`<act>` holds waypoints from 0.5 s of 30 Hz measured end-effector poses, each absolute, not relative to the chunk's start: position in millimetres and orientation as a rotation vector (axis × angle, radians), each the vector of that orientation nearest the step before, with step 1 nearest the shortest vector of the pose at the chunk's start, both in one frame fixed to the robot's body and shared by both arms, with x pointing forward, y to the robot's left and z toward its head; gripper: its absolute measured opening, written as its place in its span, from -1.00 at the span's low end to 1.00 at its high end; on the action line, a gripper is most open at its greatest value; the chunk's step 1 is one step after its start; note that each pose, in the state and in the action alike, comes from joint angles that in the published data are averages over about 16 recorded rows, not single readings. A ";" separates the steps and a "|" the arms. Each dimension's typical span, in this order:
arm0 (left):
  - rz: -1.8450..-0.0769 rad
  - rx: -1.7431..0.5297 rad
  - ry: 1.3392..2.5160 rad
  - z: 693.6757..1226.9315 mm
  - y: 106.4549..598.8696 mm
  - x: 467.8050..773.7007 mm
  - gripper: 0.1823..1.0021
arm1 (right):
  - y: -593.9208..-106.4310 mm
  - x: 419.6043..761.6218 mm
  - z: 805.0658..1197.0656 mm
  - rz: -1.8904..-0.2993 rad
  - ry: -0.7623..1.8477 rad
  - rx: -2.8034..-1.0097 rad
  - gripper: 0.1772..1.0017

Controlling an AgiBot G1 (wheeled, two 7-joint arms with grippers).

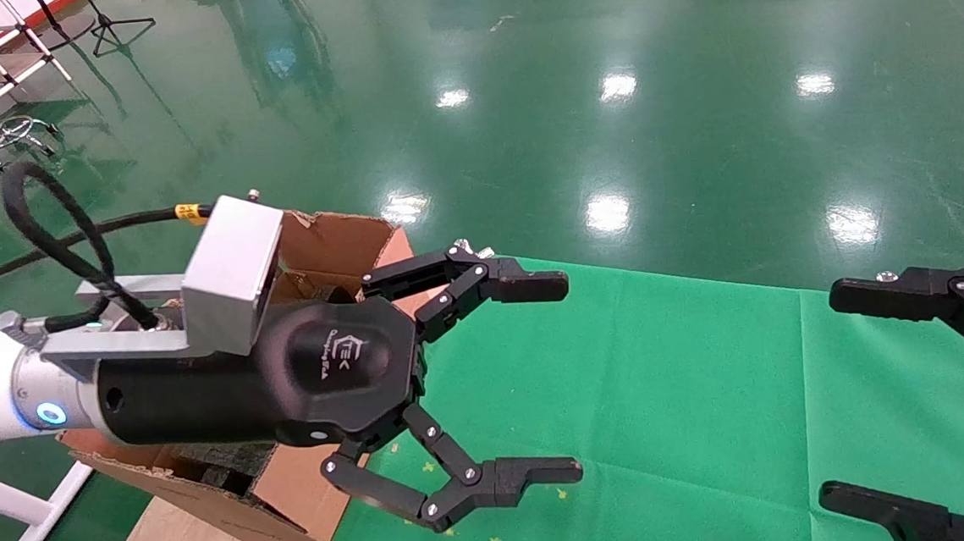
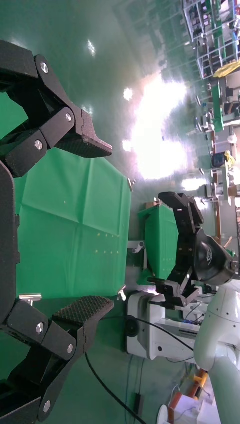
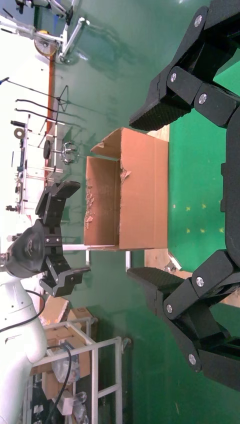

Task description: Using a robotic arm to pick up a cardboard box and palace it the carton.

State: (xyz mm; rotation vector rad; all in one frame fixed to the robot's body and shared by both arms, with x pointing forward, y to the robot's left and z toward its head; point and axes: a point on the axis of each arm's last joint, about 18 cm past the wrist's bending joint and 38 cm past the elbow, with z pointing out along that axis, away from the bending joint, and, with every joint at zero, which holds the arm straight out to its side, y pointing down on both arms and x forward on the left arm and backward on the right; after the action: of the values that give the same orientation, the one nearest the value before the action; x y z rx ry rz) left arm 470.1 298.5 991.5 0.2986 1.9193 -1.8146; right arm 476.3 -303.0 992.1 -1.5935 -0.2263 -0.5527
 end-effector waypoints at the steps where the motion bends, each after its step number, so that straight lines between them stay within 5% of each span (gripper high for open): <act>1: -1.813 0.296 1.920 991.5 298.7 470.6 1.00 | -303.0 476.3 992.1 -0.553 -0.226 -1.594 1.00; 15: -1.801 0.278 1.925 992.0 300.0 474.9 1.00 | -302.9 476.3 992.1 -0.553 -0.226 -1.594 1.00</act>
State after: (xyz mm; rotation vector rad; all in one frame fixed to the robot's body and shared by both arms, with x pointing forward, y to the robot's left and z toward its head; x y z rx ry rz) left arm 474.9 300.0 992.0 0.2780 1.9249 -1.8011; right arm 476.3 -302.9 992.1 -1.5936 -0.2265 -0.5526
